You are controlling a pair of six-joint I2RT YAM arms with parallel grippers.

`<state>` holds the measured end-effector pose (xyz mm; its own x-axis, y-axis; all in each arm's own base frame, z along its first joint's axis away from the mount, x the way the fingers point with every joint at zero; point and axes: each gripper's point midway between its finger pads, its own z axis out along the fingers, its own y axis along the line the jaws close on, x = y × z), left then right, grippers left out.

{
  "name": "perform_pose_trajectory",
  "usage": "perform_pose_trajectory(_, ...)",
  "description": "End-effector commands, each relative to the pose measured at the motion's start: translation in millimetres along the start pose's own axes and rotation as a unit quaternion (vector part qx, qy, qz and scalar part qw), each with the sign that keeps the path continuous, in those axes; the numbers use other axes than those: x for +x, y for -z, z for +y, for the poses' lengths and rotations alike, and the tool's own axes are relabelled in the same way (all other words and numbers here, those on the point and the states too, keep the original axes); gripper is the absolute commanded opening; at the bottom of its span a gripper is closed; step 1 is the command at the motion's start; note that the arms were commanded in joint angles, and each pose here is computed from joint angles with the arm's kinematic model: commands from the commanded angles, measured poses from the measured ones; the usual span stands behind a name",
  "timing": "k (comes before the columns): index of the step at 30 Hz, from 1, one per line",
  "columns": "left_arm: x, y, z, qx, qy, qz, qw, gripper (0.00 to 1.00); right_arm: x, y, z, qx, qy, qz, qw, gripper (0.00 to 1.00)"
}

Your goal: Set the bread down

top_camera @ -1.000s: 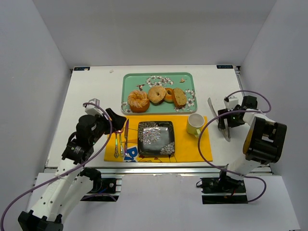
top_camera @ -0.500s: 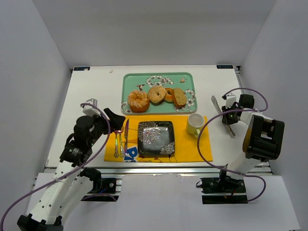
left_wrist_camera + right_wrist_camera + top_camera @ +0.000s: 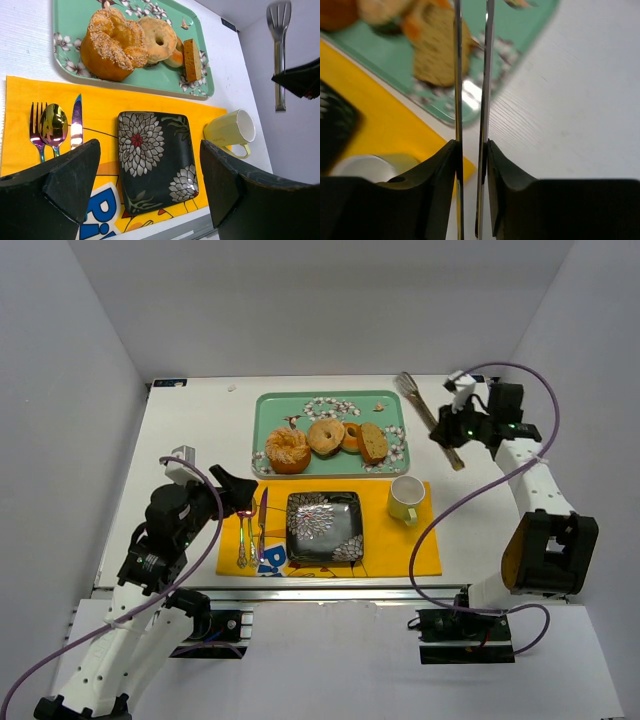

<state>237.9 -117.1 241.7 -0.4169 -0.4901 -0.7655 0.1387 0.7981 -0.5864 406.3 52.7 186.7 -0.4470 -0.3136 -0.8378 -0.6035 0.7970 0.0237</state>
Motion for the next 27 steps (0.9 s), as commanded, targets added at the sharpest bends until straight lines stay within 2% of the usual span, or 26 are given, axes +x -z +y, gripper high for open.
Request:
perform_pose_trajectory(1, -16, 7, -11, 0.009, 0.001, -0.019, 1.000, 0.89, -43, -7, 59, -0.090, -0.006, -0.035, 0.995, 0.38)
perform_pose_trajectory(3, -17, 10, -11, 0.009, 0.001, -0.019, 1.000, 0.89, -62, -18, 92, -0.133, -0.004, -0.048, 0.990, 0.42)
perform_pose_trajectory(10, -21, 20, -5, -0.009, 0.010, -0.035, 0.999, 0.89, -101, -38, 132, -0.196, -0.001, -0.063, 0.979, 0.48)
perform_pose_trajectory(16, -25, 28, -4, -0.016, 0.016, -0.043, 0.999, 0.89, -108, -64, 172, -0.238, 0.011, -0.052, 0.970, 0.49)
perform_pose_trajectory(22, -29, 31, -4, -0.023, 0.017, -0.045, 0.999, 0.89, -101, -100, 201, -0.222, 0.009, -0.027, 0.975, 0.52)
perform_pose_trajectory(27, -32, 34, -3, -0.029, 0.018, -0.050, 0.998, 0.89, -97, -125, 196, -0.196, 0.007, -0.017, 0.980, 0.53)
